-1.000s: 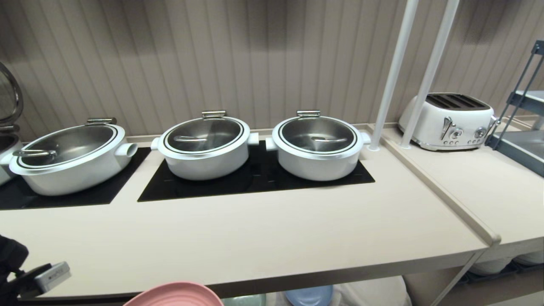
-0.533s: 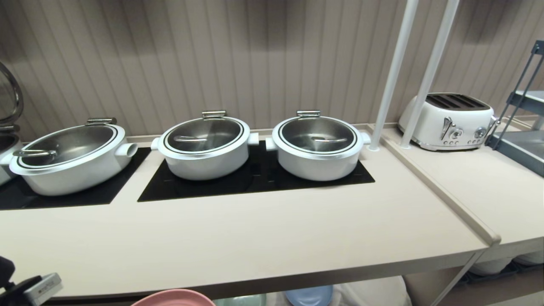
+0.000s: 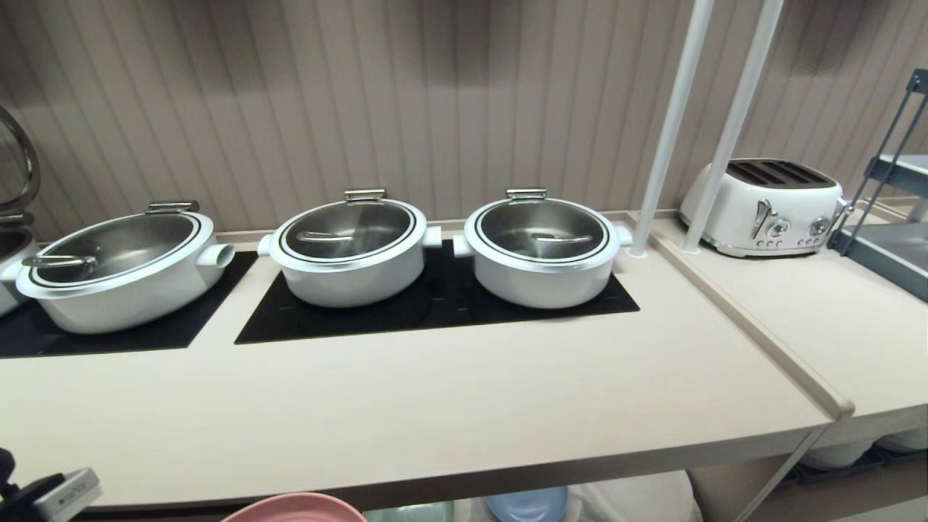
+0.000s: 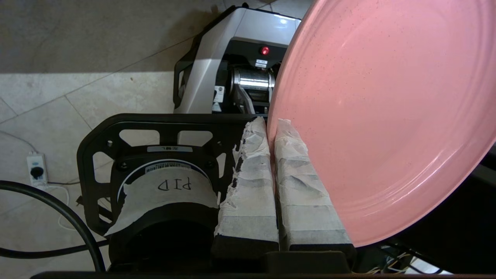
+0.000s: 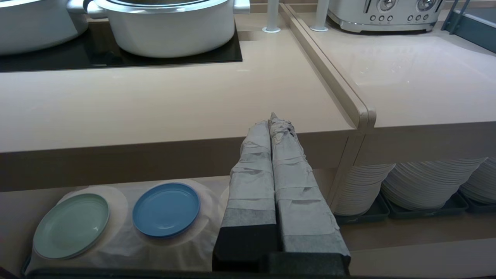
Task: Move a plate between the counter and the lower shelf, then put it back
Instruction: Put the plate in the cupboard
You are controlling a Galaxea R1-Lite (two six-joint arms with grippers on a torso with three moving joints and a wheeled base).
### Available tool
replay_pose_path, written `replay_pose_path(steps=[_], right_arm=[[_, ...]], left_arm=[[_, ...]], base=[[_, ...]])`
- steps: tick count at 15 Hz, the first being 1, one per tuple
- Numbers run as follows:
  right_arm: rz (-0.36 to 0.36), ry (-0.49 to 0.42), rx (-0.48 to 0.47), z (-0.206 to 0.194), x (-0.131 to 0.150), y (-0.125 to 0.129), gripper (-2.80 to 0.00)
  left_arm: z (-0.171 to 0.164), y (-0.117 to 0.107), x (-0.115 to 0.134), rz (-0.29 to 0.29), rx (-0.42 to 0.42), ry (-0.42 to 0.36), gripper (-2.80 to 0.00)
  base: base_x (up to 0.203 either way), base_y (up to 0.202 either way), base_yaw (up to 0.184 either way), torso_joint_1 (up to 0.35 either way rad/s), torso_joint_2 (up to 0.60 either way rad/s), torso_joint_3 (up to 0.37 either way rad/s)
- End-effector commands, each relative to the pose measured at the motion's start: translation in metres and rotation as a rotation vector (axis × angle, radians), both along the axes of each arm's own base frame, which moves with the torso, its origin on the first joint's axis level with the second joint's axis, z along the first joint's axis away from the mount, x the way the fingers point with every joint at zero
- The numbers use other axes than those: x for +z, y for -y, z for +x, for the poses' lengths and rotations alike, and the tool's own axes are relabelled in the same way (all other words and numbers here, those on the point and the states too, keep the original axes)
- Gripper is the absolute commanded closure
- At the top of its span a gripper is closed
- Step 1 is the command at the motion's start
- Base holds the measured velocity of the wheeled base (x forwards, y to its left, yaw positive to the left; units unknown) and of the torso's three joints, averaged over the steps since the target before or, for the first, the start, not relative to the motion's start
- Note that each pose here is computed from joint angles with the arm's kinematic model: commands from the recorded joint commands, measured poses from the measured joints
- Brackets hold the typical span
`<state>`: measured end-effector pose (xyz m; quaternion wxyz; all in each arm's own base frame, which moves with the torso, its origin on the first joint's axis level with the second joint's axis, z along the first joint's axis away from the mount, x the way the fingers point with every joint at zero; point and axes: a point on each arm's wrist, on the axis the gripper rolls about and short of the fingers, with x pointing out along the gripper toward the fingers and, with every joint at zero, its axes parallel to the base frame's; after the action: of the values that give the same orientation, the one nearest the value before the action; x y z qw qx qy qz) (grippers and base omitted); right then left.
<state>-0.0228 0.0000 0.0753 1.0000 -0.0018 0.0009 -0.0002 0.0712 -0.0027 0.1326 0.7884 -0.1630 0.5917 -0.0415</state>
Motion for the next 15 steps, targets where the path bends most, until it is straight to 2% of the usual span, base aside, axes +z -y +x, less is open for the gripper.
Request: replay_pose_path(steps=[1, 15], right_arm=[[-0.001, 0.000, -0.001, 0.0000, 0.0000, 0.0000, 0.00], [-0.001, 0.000, 0.000, 0.0000, 0.0000, 0.0000, 0.00]], left_arm=[[-0.0038, 0.0008, -0.0002, -0.001, -0.011, 0.007, 0.00], [-0.0083, 0.0011, -0.0018, 0.001, -0.018, 0.010, 0.00]], base=[[0.000, 0.000, 0.000, 0.000, 0.00, 0.000], [0.000, 0.000, 0.000, 0.000, 0.00, 0.000]])
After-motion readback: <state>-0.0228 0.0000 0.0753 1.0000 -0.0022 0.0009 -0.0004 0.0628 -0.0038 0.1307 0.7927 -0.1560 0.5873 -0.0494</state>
